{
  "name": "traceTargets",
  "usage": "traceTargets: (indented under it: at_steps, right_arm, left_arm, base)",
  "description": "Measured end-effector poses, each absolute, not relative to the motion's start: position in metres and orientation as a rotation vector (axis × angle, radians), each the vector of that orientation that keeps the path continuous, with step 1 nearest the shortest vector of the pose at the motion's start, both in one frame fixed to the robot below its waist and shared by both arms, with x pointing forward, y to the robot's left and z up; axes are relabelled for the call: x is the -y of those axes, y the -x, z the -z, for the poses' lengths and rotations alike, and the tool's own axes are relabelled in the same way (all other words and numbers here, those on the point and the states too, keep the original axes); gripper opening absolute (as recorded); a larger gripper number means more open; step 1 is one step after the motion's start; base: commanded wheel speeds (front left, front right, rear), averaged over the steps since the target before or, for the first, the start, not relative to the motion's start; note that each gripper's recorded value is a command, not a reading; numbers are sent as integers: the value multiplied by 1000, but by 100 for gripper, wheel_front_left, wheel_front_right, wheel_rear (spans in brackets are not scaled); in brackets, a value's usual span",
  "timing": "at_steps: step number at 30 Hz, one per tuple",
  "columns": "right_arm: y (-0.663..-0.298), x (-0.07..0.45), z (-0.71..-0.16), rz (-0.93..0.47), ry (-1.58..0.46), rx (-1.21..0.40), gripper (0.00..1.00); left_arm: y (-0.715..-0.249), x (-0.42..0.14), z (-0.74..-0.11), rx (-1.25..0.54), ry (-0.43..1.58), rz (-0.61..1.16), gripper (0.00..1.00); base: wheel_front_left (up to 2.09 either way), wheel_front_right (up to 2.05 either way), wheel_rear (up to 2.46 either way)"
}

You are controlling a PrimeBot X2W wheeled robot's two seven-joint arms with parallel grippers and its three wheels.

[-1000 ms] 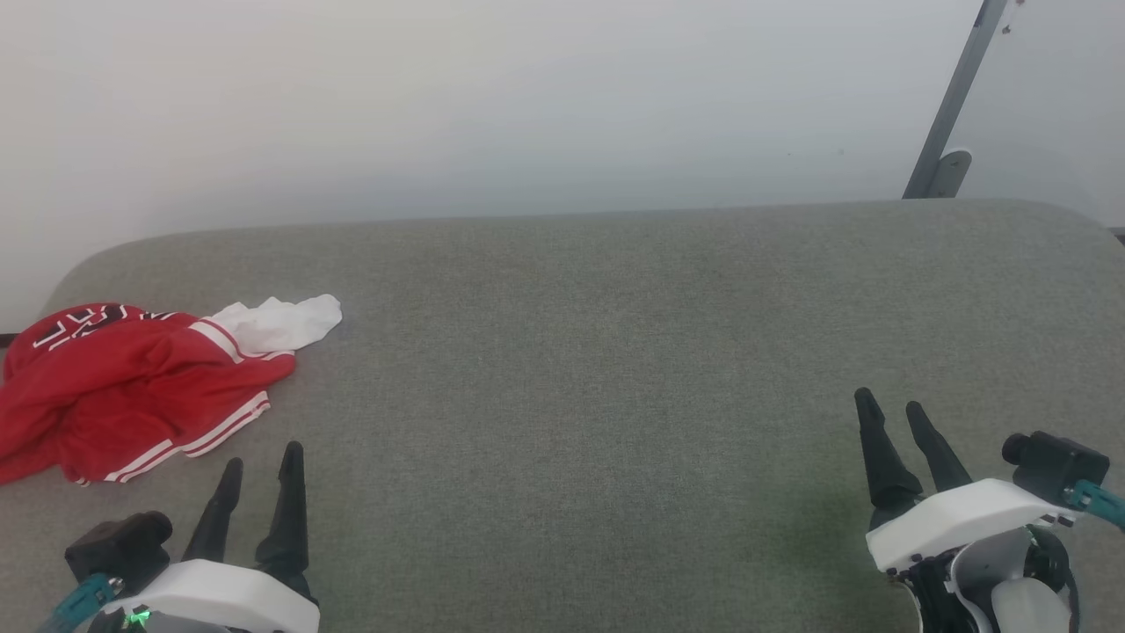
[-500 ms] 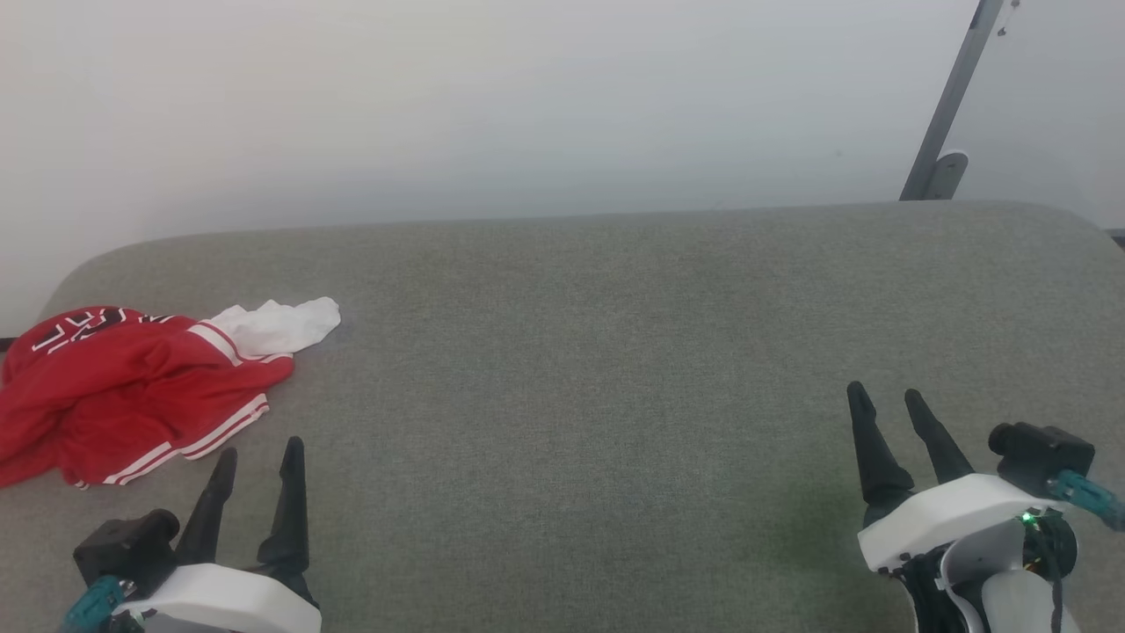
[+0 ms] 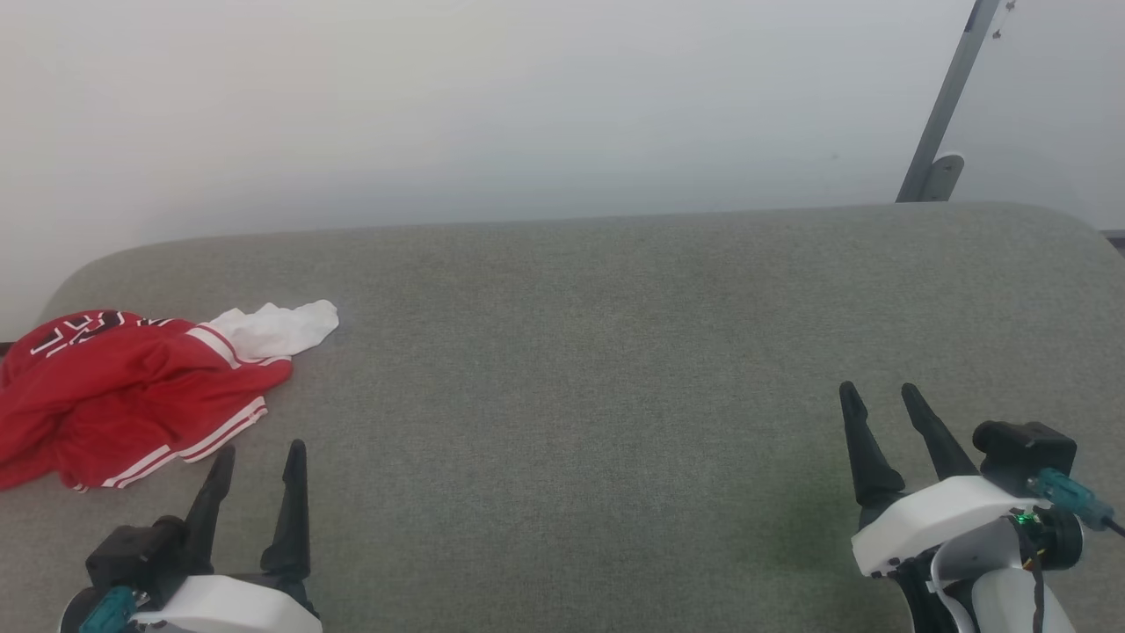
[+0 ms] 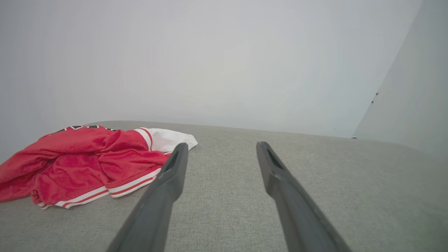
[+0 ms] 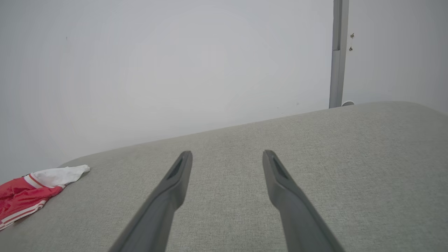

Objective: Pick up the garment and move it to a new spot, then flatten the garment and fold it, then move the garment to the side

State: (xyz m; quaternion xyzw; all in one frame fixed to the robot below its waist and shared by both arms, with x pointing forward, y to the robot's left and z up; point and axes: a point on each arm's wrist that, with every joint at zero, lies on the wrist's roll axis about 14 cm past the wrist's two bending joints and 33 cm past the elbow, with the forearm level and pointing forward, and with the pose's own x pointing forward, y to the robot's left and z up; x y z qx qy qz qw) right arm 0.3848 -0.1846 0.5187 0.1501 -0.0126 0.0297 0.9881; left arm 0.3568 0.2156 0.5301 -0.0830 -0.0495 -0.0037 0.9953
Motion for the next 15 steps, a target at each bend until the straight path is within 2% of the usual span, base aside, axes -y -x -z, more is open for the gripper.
traceTargets:
  at_steps: [15]
  right_arm:
    - [-384,182,-525,-74,-194,54,100]
  left_arm:
    - [-356,-212,-537,137,74,33,100]
  base:
    - [0,0,0]
